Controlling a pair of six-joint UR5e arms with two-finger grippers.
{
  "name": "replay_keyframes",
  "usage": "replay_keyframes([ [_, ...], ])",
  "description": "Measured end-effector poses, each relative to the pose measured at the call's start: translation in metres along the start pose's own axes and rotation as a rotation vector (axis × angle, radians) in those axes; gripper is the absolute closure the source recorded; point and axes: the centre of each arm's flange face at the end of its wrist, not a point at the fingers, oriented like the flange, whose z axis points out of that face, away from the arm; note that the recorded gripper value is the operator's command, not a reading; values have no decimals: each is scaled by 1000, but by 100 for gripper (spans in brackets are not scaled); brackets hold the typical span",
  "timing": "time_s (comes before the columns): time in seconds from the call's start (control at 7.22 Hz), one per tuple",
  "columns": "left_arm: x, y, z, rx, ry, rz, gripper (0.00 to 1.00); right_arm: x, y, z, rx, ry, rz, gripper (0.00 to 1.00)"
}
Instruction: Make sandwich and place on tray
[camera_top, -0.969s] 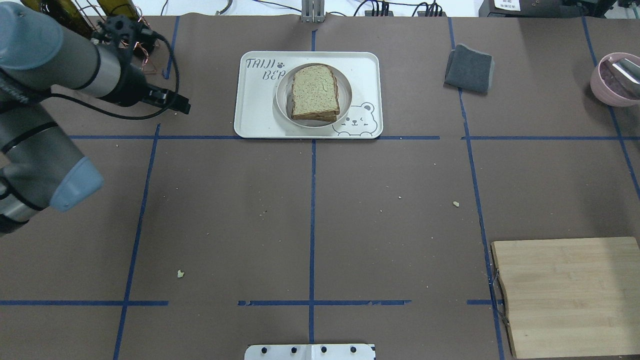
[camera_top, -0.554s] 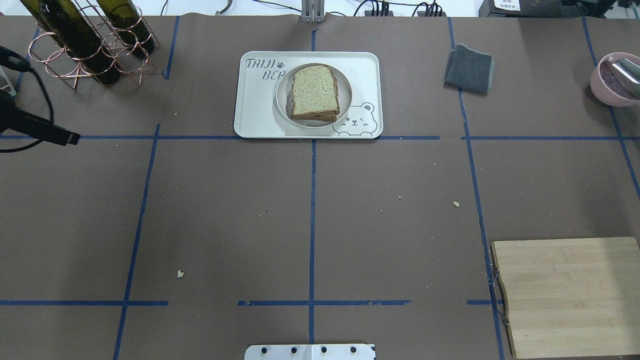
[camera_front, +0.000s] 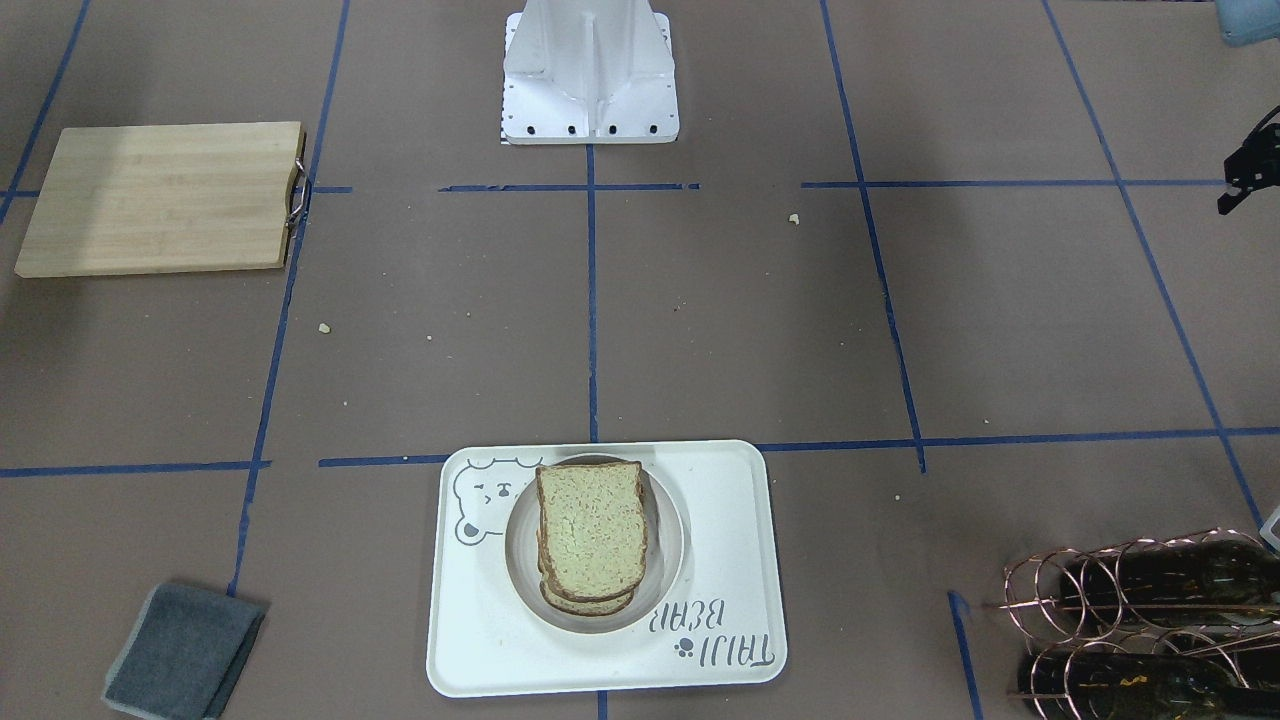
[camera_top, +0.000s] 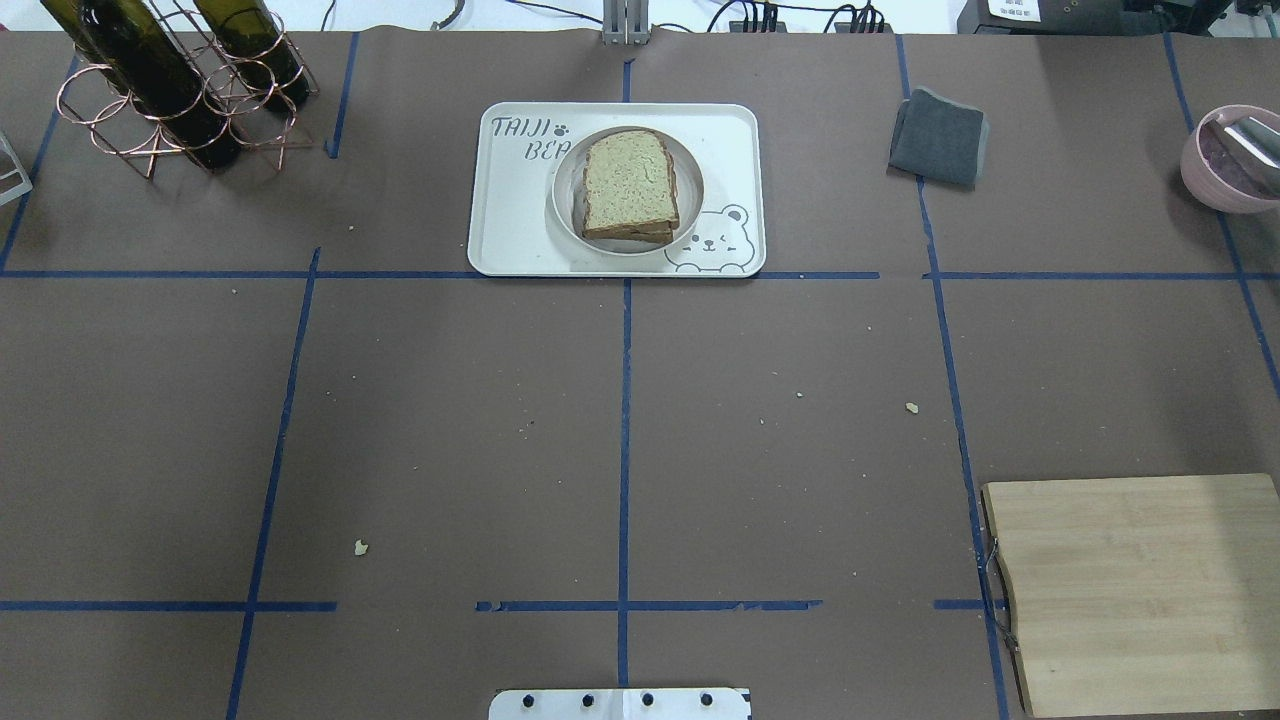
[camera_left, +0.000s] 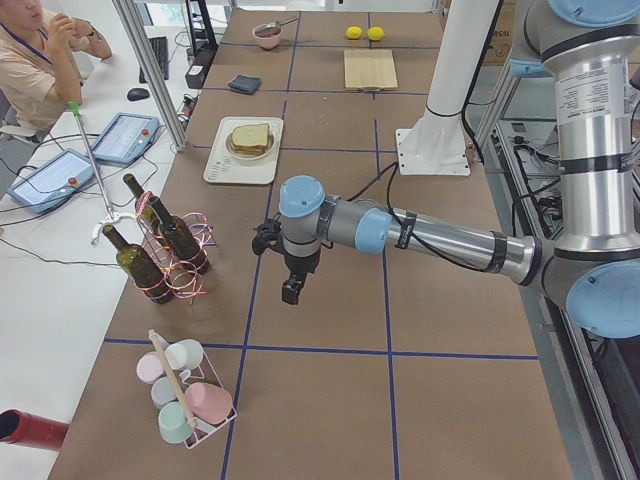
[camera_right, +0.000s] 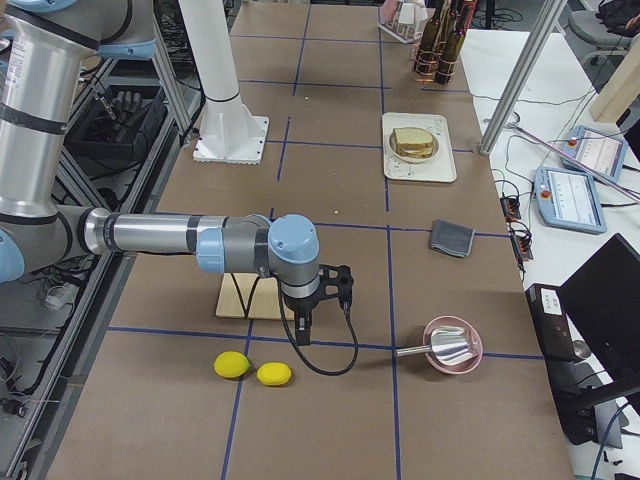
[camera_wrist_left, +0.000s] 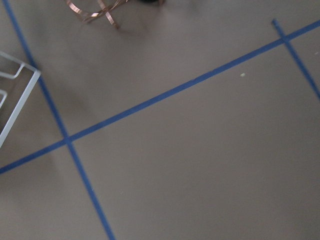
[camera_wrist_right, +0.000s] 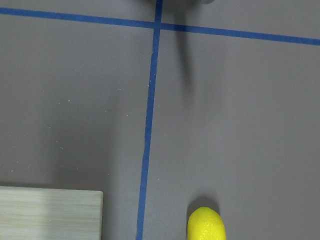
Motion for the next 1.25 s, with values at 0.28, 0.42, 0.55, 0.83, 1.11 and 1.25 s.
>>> replay_keyframes([
  [0.28,-47,41,7,-57,11,-73,0,0,0,1,1,-1,-1,0],
  [0.42,-62,54,5,-54,12,-93,0,0,0,1,2,-1,-2,0],
  [0.55,-67,57,0,-47,9,-99,0,1,1,2,1,-1,-1,0],
  [0.83,-69,57,-5,-40,6,-101,0,5,1,6,-5,-1,4,0],
  [1.11,-66,55,-10,-31,1,-92,0,7,2,8,-8,-2,6,0],
  [1.25,-64,55,-12,-26,0,-88,0,7,2,8,-8,-2,6,0],
])
